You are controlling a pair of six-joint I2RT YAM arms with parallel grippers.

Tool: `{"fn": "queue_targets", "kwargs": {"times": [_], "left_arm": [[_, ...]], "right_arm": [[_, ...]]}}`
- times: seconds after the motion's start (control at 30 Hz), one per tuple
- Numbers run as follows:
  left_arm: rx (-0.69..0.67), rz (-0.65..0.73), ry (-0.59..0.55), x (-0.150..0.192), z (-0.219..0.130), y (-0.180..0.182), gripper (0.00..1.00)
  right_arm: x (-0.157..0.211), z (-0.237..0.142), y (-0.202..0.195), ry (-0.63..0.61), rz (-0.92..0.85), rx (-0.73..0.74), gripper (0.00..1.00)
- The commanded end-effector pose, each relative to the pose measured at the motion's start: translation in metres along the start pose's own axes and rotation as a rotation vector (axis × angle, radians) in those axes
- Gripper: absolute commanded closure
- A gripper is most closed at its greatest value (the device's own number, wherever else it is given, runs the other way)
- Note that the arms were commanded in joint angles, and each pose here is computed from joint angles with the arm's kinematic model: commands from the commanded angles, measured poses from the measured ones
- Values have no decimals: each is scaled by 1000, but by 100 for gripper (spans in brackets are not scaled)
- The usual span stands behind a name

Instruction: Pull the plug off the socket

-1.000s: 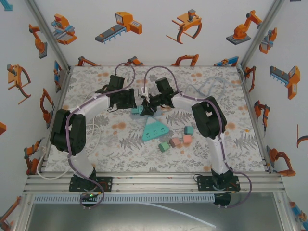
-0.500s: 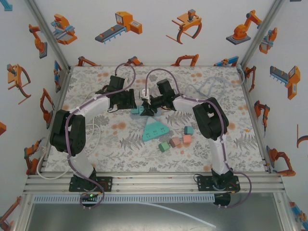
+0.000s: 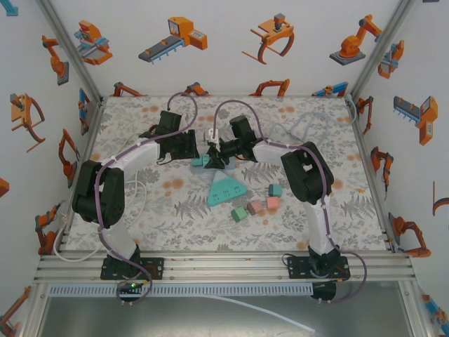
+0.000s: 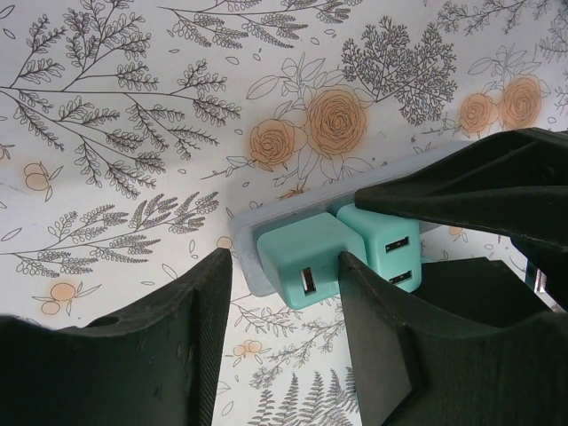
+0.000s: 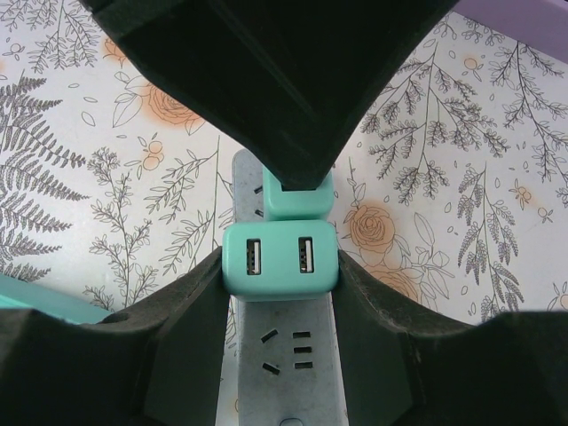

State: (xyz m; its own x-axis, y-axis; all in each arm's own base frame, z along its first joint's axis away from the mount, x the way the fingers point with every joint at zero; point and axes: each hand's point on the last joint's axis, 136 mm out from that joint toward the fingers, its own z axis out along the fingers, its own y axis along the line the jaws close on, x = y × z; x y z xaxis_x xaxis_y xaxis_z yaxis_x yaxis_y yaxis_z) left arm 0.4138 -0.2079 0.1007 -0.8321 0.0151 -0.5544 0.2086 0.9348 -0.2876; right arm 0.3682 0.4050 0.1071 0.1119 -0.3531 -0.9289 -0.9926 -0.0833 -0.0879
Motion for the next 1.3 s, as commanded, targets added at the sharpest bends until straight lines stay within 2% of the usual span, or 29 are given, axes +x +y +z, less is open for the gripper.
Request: {"fn": "queue_targets", "kwargs": {"times": [0.0,0.2,0.63,1.07,1.17,1.2,1.27], "left_arm": [[-167,40,386,120,22,44,50],[-160,39,393,124,24,43,50],[-166,38,385,124,24,46,50],[-163,37,375,122,22,46,50],[-158,34,372,121,22,45,50],[-157,35,369,120,21,44,50],[-149,31,364,119,22,43,50]], "right_arm": [[-94,-18,4,-186,-213,-44,100],[-103,-21,1,-165,-208,-23,100],[-147,-43,-2,-212,-283,50,100],[-148,-58,-1,-209,-299,101,100],[-136,-60,-2,-180,-275,123,100],[-126,-57,-2,-155,-259,130,94],[-103,-52,-3,-107,-236,143,67]]}}
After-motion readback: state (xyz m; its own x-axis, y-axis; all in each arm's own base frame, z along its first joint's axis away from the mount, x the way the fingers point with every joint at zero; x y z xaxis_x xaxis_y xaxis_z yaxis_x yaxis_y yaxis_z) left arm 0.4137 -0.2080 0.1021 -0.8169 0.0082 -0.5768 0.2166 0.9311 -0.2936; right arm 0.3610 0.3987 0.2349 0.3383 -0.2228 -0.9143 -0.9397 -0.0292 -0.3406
